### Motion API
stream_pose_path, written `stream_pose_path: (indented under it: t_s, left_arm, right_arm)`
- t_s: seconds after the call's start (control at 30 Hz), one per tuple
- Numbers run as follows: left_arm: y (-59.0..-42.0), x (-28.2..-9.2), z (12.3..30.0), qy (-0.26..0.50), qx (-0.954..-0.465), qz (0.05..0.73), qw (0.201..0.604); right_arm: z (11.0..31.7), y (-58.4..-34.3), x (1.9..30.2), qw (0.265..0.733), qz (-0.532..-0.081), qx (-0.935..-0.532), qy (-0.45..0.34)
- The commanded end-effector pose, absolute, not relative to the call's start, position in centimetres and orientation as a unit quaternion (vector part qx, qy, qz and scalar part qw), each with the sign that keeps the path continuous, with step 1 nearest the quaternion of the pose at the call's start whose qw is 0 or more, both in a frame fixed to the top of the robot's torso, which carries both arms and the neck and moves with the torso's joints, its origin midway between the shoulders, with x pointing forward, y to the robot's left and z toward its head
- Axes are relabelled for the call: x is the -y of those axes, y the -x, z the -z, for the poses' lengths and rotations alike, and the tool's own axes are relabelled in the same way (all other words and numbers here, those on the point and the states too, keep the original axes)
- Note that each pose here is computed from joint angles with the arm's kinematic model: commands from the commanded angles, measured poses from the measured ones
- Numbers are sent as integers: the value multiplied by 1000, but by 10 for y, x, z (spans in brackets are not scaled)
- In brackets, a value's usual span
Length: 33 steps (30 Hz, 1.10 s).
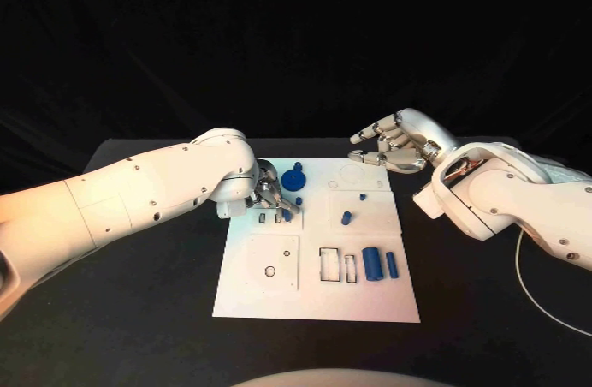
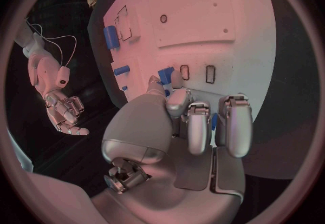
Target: Assemble the parts on the task board
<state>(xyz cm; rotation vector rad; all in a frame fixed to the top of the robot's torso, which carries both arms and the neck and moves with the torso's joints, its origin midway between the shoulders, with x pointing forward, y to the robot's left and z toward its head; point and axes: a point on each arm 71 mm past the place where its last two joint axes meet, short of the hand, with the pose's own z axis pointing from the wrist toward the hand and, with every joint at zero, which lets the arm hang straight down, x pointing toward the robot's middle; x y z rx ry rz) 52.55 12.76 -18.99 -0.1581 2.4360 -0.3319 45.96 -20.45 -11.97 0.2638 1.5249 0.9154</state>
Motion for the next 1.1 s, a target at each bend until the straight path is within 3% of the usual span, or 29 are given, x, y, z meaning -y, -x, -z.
stream_pose_path:
  t_s: [0.03, 0.67, 1.1]
  left_arm:
    - [-524, -131, 192, 62, -941, 92, 320]
    - [-522, -129, 191, 66, -941, 101, 315]
    - [-514, -143, 187, 86, -934, 113, 328]
  right_arm:
    - [121, -459, 203, 618, -396, -671, -104]
    - [122, -459, 202, 615, -395, -675, -103]
    - [124, -460, 202, 612, -394, -678, -105]
